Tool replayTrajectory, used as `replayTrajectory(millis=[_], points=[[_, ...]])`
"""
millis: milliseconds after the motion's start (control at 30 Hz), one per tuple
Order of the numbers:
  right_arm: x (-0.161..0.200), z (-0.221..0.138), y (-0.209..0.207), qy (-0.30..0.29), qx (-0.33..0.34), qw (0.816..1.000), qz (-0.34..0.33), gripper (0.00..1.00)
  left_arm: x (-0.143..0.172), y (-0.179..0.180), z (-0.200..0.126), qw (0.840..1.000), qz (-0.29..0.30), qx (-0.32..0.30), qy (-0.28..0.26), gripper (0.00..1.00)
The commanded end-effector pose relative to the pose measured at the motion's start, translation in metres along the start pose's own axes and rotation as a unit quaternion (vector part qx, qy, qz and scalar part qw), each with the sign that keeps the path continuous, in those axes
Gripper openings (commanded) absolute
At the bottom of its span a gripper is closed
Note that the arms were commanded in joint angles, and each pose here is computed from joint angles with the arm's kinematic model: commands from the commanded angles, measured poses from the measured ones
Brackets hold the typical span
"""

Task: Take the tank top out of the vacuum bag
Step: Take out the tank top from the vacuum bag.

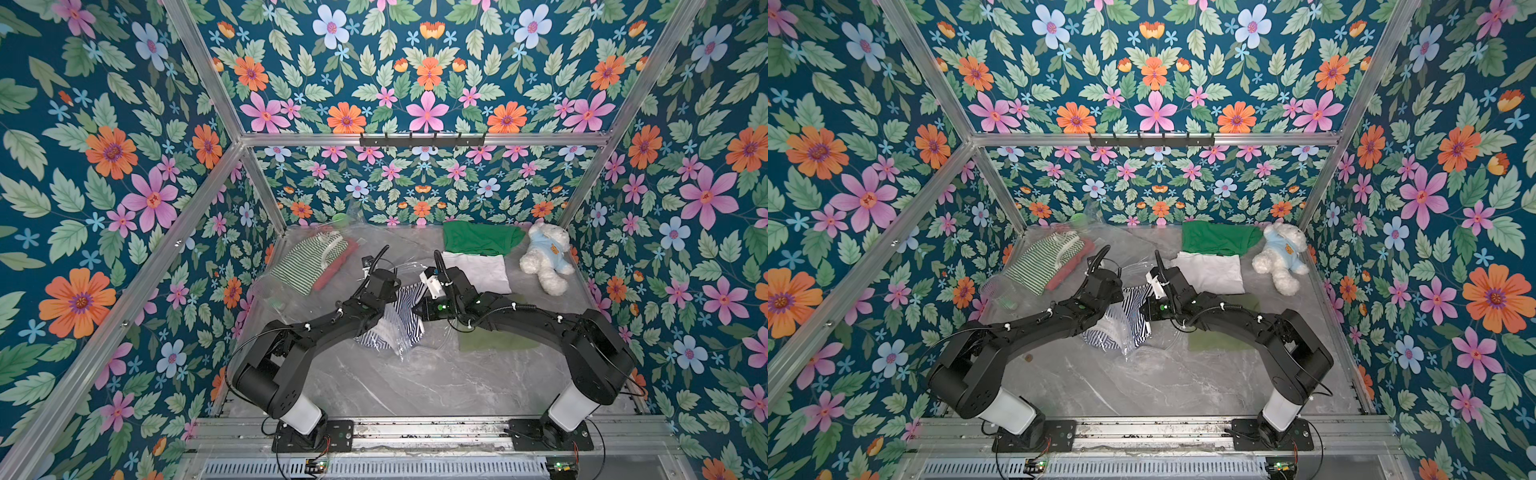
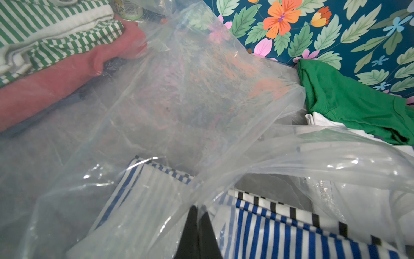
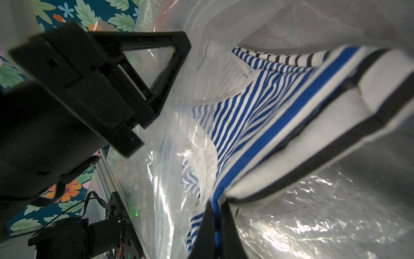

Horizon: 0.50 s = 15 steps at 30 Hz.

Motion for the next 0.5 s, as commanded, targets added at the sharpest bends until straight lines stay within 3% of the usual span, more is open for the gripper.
replayTrajectory(millis=[0, 67, 167, 467], points=[[-0.002, 0.003, -0.011, -0.006, 0.050, 0.998, 0.025, 0.15, -0.004, -0.001, 0.000, 1.000, -0.009, -0.002, -0.011, 0.00], [0.003, 0.005, -0.032, 0.007, 0.108, 0.992, 0.070, 0.43, -0.004, -0.001, 0.000, 1.000, -0.009, -0.002, -0.012, 0.00], [0.009, 0.000, -0.048, 0.004, 0.136, 0.985, 0.106, 0.67, -0.005, -0.001, -0.001, 1.000, -0.008, -0.004, -0.012, 0.00], [0.016, -0.004, -0.049, 0.003, 0.105, 0.983, 0.147, 0.67, -0.003, -0.001, 0.000, 1.000, -0.008, -0.001, -0.011, 0.00]])
Point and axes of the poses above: each gripper's point midway between its finger pads, its own z axis out along the fingers, its own y axis along the line the jaws close on, x = y × z, the point moved 10 cm from there along -z, back along the fingers, and after that the axes turned 5 degrees about z, right-handed, at the moved point
